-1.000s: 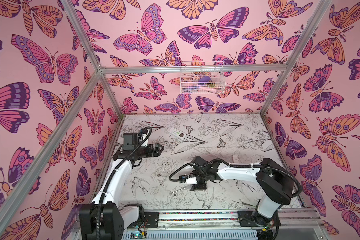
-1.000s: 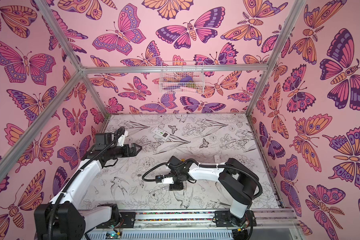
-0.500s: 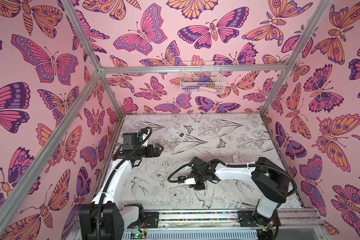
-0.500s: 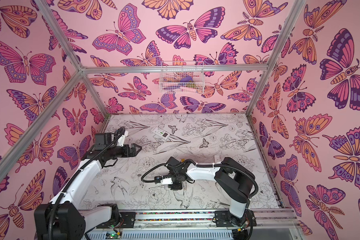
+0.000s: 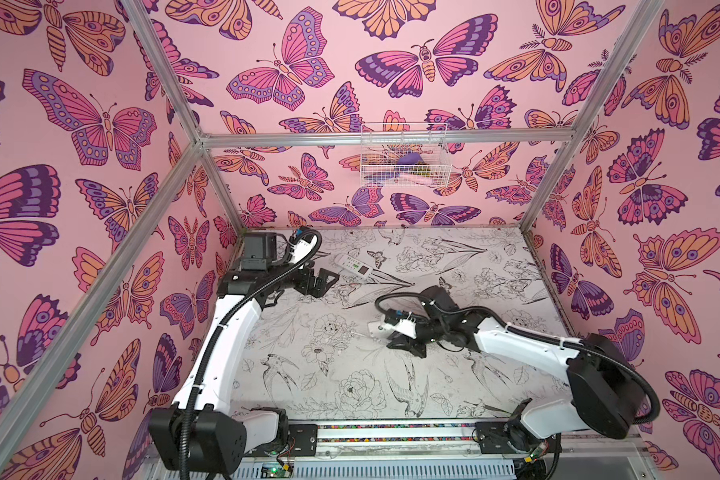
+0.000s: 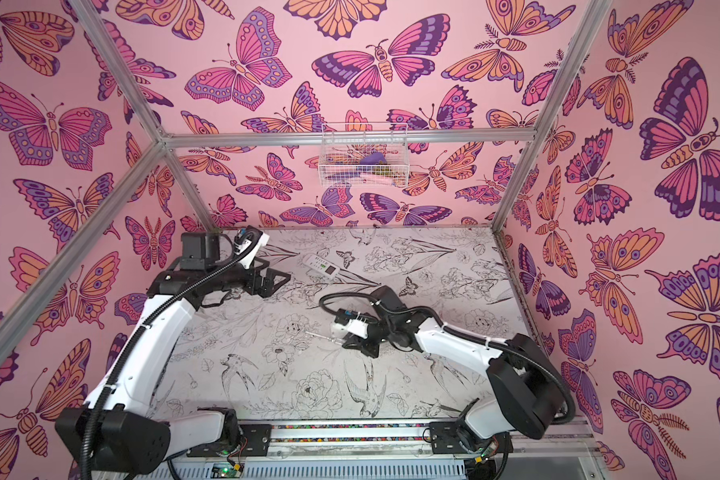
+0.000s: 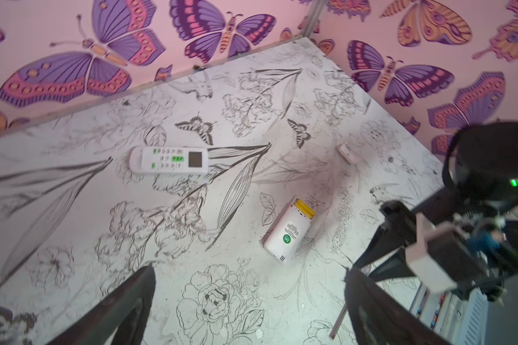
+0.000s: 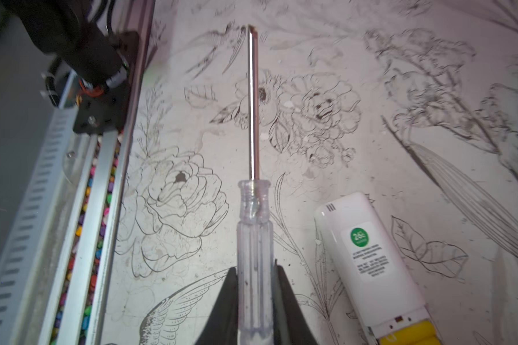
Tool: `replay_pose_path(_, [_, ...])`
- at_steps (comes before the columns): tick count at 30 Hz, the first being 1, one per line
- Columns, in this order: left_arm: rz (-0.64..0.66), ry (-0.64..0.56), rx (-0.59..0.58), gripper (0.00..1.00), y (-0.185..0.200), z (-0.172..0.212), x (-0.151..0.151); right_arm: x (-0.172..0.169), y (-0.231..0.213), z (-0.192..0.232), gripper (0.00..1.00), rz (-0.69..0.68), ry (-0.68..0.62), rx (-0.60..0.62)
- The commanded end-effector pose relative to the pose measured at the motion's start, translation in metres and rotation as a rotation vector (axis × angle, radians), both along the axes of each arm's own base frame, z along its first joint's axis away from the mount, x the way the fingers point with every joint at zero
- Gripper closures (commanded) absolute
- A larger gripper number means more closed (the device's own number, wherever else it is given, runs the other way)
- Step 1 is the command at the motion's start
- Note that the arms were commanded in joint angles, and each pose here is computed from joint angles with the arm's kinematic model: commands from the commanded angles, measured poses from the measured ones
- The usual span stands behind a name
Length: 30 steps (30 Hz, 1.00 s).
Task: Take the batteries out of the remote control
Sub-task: 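Lift the screwdriver toward the left gripper while the left gripper reaches toward it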
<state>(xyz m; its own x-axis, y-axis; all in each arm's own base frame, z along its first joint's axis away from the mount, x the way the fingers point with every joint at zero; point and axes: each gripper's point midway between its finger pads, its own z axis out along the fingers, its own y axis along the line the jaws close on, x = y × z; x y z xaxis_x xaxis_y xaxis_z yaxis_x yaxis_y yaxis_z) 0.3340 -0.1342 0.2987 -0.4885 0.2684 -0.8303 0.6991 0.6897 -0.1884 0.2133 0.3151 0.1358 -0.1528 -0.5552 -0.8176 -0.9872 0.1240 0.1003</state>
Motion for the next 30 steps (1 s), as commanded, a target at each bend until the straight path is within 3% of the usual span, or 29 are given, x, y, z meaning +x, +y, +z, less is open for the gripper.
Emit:
replay_pose_path(1, [-0.267,-0.083,0.002,0.0,-0.026,0.017,-0.024,-0.007,-0.003,0.04,0.91,0.039,0.099,0.183])
replay_pose_path(7, [-0.621,-0.344,0.142,0.0,-0.055,0.045,-0.062,0.002,-0.017,0.083,0.92,0.038,0.135,0.34])
replay_pose_path(14, [-0.918,-0.521,0.299,0.03,-0.065,0.047,-0.105,-0.003,-0.019,0.1,0.92,0.087,0.178,0.404])
replay_pose_path(20, [-0.99,-0.551,0.346,0.1,-0.067,0.048,-0.117,-0.013,-0.018,0.11,0.95,0.156,0.227,0.436])
replay_pose_path(27, [-1.02,-0.528,0.345,0.28,-0.074,0.04,-0.118,-0.016,-0.016,0.115,0.98,0.194,0.274,0.449])
replay_pose_path(30, [-1.031,-0.512,0.329,0.28,-0.077,0.037,-0.119,-0.016,-0.016,0.117,0.98,0.195,0.273,0.448])
